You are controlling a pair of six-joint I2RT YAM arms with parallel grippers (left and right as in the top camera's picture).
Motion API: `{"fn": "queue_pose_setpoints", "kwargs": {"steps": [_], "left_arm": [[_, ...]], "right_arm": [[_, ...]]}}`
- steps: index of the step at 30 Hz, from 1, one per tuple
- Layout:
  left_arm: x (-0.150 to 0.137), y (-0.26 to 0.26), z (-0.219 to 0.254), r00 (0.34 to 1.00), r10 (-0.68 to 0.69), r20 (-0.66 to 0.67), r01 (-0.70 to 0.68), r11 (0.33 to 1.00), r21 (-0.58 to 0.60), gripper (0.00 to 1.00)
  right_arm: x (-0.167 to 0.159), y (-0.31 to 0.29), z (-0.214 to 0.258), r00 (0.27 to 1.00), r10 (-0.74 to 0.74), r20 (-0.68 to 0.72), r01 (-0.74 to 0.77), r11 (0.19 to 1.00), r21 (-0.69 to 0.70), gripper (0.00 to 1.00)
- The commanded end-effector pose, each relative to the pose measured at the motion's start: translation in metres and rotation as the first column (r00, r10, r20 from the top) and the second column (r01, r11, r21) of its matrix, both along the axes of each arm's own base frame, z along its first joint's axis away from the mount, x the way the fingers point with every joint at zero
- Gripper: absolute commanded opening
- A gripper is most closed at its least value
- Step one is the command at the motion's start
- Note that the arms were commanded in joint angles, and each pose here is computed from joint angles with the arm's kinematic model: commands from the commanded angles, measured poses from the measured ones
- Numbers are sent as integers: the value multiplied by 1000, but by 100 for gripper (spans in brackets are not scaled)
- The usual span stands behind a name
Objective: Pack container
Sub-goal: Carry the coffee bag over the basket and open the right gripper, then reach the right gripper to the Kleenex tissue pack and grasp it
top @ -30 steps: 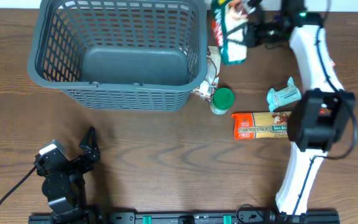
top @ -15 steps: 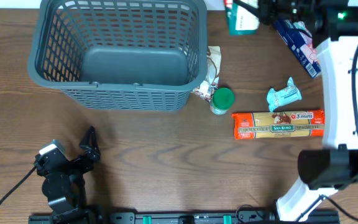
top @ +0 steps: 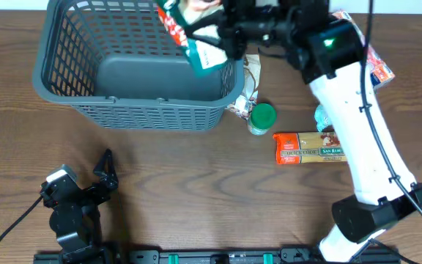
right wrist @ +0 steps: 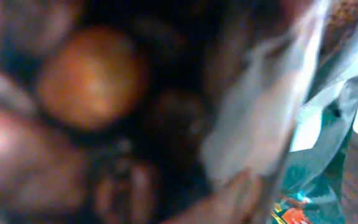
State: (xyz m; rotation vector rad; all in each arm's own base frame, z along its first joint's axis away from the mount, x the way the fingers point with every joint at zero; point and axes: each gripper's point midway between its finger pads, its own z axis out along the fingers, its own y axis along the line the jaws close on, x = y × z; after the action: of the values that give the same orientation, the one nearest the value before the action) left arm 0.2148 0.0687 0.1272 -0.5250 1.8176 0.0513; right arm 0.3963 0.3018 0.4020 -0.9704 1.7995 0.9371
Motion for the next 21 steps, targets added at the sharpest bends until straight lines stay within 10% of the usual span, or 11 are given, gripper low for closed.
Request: {"fn": "queue_pose_setpoints", "kwargs": {"steps": [1, 3, 13, 21], "left_arm": [[0, -1, -9, 1000, -5, -15, 4, 1000, -11, 99], [0, -1, -9, 1000, -5, -14, 5, 1000, -11, 99], [0, -1, -9, 1000, -5, -14, 5, 1000, -11, 99], [0, -1, -9, 1000, -5, -15, 5, 1000, -11, 99]], "right_arm": [[12, -12, 14, 989, -117, 93, 121, 992, -44, 43], [13, -14, 11, 988, -127, 87, 132, 990, -55, 99], [48, -78, 10, 911, -389, 139, 406, 903, -138, 99], [94, -233, -20, 623, -745, 239, 773, 539, -334, 99]]}}
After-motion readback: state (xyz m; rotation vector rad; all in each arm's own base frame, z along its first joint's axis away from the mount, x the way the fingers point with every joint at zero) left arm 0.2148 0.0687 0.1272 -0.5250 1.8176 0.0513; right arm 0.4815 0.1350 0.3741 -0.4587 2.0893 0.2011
